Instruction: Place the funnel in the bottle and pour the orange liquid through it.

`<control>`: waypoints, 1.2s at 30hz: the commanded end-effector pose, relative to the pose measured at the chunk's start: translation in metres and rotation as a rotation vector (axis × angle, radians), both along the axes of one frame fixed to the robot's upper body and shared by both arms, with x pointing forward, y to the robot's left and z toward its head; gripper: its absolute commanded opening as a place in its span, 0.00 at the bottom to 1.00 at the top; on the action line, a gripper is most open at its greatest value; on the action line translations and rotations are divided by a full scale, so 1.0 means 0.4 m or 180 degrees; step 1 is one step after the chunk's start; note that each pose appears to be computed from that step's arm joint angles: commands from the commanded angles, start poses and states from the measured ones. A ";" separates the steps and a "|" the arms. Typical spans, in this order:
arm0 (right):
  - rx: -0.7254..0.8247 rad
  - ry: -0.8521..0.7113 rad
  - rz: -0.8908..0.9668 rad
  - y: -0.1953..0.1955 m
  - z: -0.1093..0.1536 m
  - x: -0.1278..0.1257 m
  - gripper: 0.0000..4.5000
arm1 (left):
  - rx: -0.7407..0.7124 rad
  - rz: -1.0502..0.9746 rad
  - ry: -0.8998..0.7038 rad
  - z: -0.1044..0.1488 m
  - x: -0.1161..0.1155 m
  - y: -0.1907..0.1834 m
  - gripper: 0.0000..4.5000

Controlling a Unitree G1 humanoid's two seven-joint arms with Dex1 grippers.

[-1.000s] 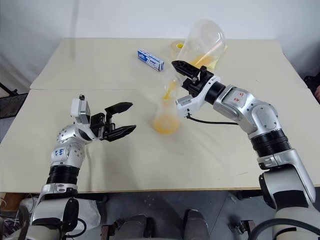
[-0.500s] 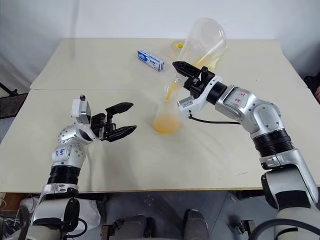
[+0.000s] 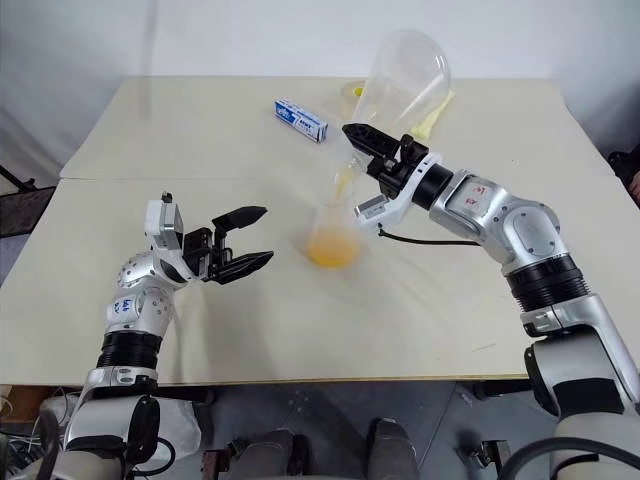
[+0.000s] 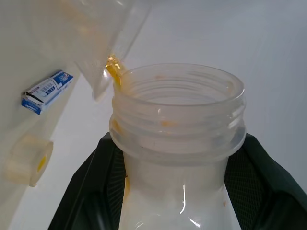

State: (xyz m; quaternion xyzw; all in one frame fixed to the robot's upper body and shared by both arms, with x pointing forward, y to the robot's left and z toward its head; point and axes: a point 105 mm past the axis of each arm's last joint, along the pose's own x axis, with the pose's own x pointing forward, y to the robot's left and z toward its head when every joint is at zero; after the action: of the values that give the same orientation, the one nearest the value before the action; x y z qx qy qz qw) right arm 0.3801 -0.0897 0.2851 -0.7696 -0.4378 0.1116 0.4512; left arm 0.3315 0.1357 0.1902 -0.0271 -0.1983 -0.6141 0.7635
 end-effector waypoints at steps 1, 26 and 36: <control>0.0036 -0.0270 0.0065 0.001 0.051 -0.014 0.54 | -0.0016 -0.0013 -0.0159 0.027 0.000 -0.004 1.00; -0.0173 -0.0556 0.0257 0.016 0.044 -0.027 0.54 | 0.0012 -0.0012 -0.0176 0.033 0.011 0.001 1.00; -0.0097 -0.0494 0.0272 0.018 0.038 -0.031 0.54 | 0.0071 -0.0057 -0.0123 0.031 0.015 0.001 1.00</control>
State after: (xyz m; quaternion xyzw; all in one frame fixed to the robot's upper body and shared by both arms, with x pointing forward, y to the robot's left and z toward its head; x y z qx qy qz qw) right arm 0.3747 -0.0829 0.2827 -0.7751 -0.4825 0.0987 0.3958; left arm 0.3365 0.1357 0.1946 -0.0226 -0.2012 -0.6192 0.7587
